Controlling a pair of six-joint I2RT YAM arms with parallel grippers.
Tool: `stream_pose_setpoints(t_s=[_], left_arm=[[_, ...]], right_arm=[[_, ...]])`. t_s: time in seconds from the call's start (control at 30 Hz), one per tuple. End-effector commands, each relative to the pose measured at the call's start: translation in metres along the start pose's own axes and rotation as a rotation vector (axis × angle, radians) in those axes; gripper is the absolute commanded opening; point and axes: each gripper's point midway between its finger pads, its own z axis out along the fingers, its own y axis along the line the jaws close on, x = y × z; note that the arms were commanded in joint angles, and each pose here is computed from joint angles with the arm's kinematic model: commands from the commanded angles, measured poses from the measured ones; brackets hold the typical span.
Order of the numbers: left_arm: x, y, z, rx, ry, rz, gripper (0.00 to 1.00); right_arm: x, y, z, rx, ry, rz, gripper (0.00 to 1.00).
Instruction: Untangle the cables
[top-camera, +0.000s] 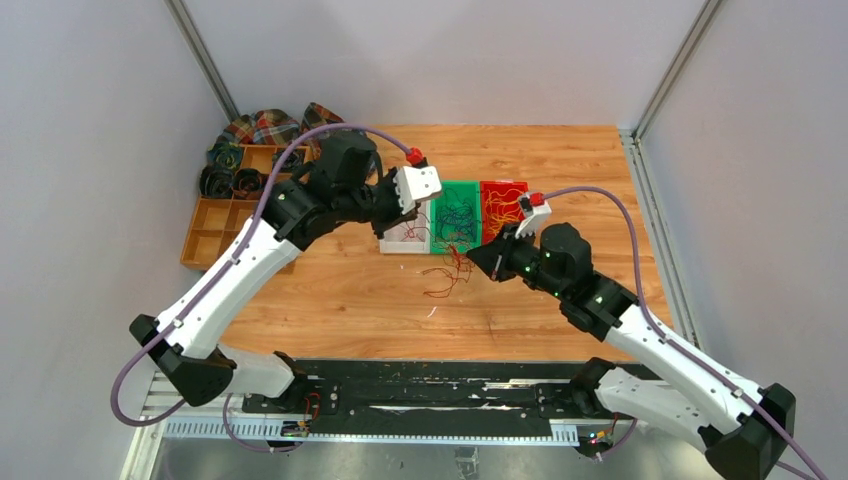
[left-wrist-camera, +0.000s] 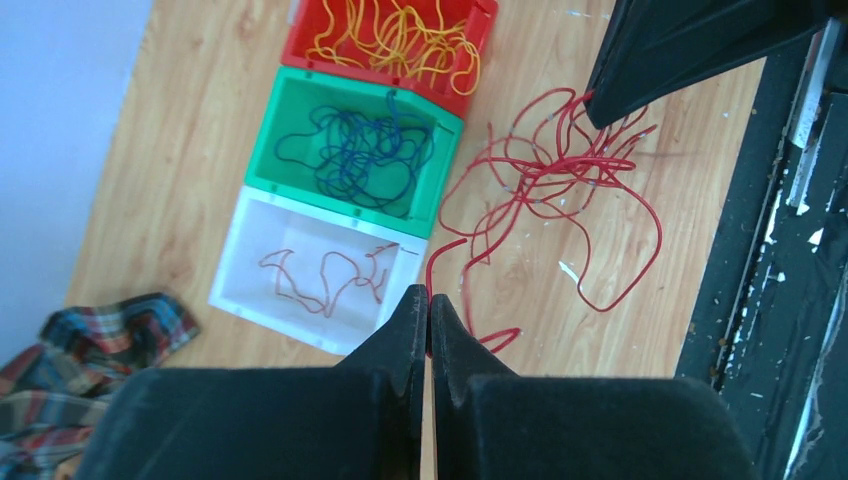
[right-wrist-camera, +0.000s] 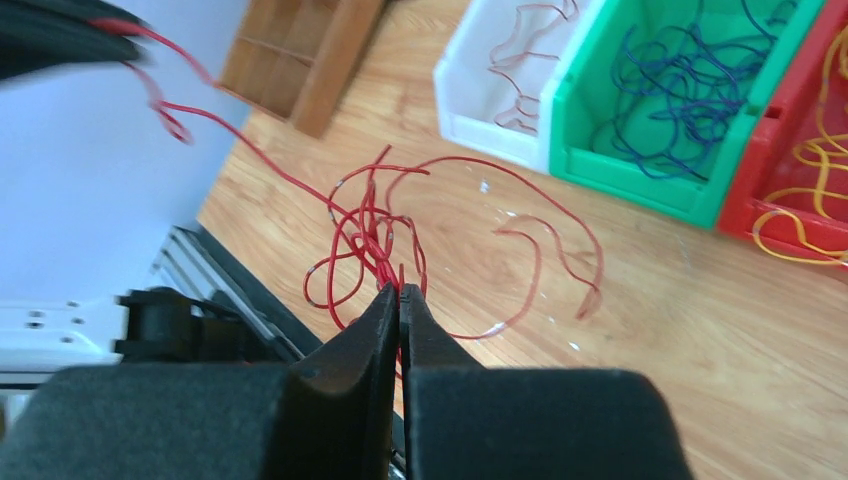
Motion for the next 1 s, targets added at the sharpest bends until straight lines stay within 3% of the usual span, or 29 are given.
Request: stream_pose_setpoints(t_s=[0.0, 0.23, 0.3, 0.4, 0.6, 0.67, 0.87, 0.97], left_arm=[[-0.039, 0.008, -0.042, -0.065, -0.1, 0.094, 0.01], [-0.079, 0.022, -0.093, -0.187, -0.199, 0.18, 0.01], [-0.087, 0.027, -0.104, -0.223, -0.215, 0.202, 0.01], [-0.103, 0.027, -0.119, -0.239, -0.264, 0.211, 0.01], [-0.132, 0.027, -0.137, -0.244, -0.35, 0.192, 0.0], [-0.138, 0.028, -0.142, -0.251, -0.368, 0.191, 0.0], [-0.141, 0.029, -0.146, -0.261, -0.378, 0.185, 0.0], [-0.142, 0.03, -0.15, -0.275, -0.381, 0.188, 0.0]], right_arm=[[0.016, -0.019, -0.001, 0.107, 0.13, -0.122, 0.01], [0.039, -0.037, 0.003, 0.156, 0.234, -0.16, 0.01], [0.049, -0.042, 0.004, 0.161, 0.266, -0.162, 0.1], [0.053, -0.042, 0.005, 0.152, 0.292, -0.178, 0.34], [-0.008, -0.016, 0.01, 0.123, 0.135, -0.272, 0.57], [-0.029, 0.002, 0.012, 0.062, 0.071, -0.303, 0.7], [-0.064, 0.093, 0.016, -0.317, -0.175, -0.441, 0.74], [-0.063, 0.137, 0.023, -0.456, -0.219, -0.532, 0.75]])
